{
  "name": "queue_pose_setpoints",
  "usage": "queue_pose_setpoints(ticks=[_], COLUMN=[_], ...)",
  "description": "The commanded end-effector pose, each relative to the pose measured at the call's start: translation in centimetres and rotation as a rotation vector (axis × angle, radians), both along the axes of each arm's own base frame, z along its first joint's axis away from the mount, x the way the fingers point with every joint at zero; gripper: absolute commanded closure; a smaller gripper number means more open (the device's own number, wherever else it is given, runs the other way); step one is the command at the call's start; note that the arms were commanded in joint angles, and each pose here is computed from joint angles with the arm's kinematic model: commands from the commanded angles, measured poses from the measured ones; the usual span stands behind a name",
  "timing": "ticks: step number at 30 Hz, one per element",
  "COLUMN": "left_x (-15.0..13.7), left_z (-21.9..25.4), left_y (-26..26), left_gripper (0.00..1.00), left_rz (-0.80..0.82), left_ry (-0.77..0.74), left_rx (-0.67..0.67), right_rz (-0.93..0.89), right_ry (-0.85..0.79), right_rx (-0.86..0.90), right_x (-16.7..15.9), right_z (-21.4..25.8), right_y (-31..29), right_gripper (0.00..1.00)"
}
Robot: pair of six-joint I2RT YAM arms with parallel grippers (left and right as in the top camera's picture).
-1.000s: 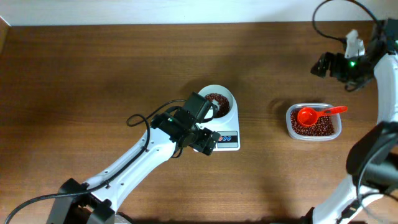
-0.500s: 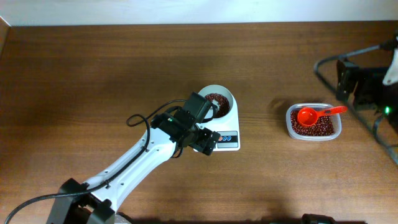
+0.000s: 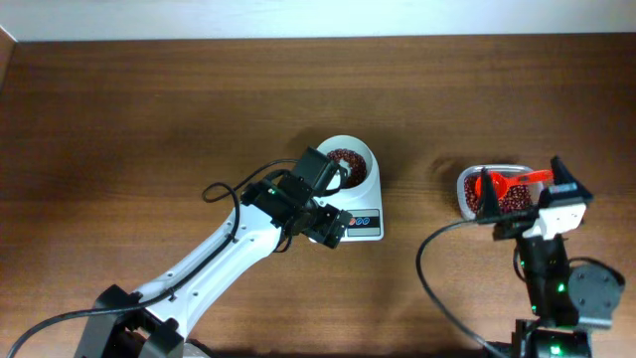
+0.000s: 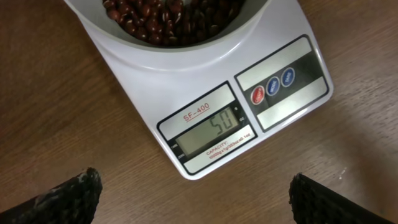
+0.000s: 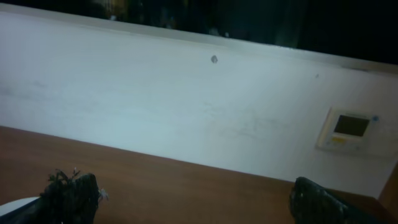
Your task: Scoop item into bowl and weigh 50g on scale
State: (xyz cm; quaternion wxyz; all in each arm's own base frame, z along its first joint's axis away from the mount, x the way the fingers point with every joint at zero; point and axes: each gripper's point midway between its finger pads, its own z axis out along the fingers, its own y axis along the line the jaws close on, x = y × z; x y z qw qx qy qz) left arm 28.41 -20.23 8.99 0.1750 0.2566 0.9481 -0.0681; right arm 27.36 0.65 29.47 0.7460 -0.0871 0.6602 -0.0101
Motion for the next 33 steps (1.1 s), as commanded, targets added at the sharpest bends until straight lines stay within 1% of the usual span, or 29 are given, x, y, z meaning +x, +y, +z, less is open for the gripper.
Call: queue_pose_setpoints(ticks=[1,6,11,13,16,18,19,21,33], left_x=[-0.1,-0.1,-0.1,-0.1,-0.1,-0.1,-0.1,-0.1,-0.1], left_z=[0.4,0.4,0.4,0.4,0.4,0.4,0.4,0.4,0.4], left_y=[-0.1,-0.1,-0.1,-0.1,-0.1,-0.1,0.0,-0.1,0.0], left_gripper=[0.01,0.01,0.01,0.01,0.01,0.01,0.01,0.01,0.01], left_rz=[0.005,0.005,0.005,0.005,0.003,0.005,0.006,0.004,0.006], left_ry=[-0.008,-0.008,-0.008,-0.009,-0.008,-0.009,-0.01,-0.01,-0.01], left_rx=[-0.009,-0.009,-0.009,-0.01,-0.009,-0.01,-0.008,-0.007,-0.007], right_rz=[0.024,0.023,0.019,0.018,0.027,0.032,0.04,0.06,0.067], right_ry=[-0.023,-0.041,-0.114,-0.126,-0.075,-0.008,0.034,0.182,0.171], right_rx=[-0.004,-0.006,-0.016,-0.017,-0.01,-0.001,0.004,0.02,0.018], right_x=[-1.0,-2.4,-3.7,-3.8,-3.3,-3.1,-3.0,-3.0,-3.0], right_z=[-1.0,-3.4,-4.8,-5.6,-7.4,-9.0,-10.0,-13.6,-13.3], right_y=[0.6,0.7,0.8,0.8,1.0,1.1,1.3,1.8,1.9], right_gripper=[0.01,0.01,0.01,0.01,0.01,0.01,0.01,0.01,0.01])
